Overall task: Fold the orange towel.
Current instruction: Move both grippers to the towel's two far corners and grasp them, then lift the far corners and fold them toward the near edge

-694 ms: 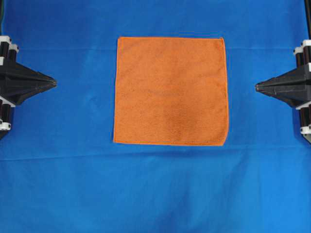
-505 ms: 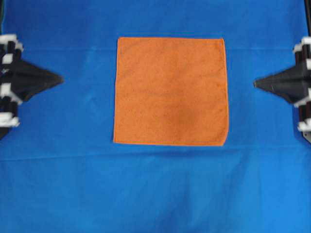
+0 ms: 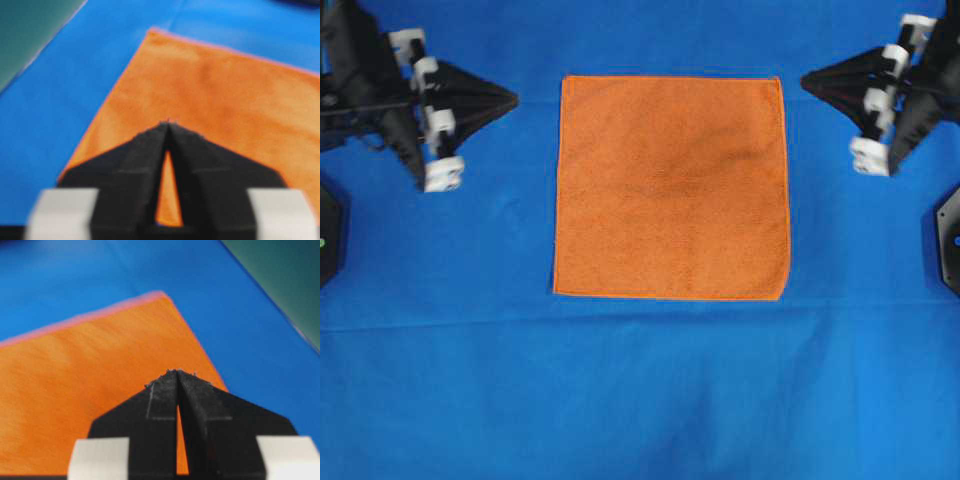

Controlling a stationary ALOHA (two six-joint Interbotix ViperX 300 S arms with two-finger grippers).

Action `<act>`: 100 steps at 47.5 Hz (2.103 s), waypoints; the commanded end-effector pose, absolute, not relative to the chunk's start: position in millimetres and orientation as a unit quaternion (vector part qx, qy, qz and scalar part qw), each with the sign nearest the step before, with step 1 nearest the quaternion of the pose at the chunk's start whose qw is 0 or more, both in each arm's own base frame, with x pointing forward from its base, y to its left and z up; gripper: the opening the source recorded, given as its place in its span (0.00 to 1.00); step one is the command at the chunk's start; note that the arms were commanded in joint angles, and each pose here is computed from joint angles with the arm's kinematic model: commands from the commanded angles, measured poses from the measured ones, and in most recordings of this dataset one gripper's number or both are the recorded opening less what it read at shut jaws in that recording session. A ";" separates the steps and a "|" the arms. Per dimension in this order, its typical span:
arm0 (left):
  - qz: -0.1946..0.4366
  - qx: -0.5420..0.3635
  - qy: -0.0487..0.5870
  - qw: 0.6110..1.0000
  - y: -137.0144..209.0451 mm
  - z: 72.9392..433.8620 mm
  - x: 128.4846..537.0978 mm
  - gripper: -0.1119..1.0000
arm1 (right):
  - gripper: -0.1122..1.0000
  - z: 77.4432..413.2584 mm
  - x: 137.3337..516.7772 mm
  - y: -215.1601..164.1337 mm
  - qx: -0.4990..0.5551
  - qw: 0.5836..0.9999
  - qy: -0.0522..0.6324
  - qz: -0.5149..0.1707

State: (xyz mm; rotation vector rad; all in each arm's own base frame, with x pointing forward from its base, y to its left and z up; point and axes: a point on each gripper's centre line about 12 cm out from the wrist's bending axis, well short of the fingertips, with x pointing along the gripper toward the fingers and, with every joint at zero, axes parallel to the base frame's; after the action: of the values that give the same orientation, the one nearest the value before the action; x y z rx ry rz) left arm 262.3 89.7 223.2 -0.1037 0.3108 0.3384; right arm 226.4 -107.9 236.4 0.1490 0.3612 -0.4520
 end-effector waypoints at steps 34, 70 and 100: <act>0.259 -0.101 0.238 0.931 183.2 109.5 326.1 0.93 | 0.59 110.2 250.1 -191.2 0.137 0.880 0.336 -0.306; 0.263 -0.107 0.294 0.913 194.9 64.5 329.3 0.20 | 0.12 79.4 245.3 -202.6 0.140 0.874 0.337 -0.320; 0.252 -0.053 0.285 0.923 198.9 113.0 329.9 0.12 | 0.12 121.6 247.0 -204.2 0.128 0.890 0.290 -0.327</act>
State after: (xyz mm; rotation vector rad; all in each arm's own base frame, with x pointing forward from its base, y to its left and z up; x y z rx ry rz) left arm 328.3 196.7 92.8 -0.1268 0.6300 0.5137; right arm 246.7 -202.0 104.9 0.2758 0.6507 -0.6702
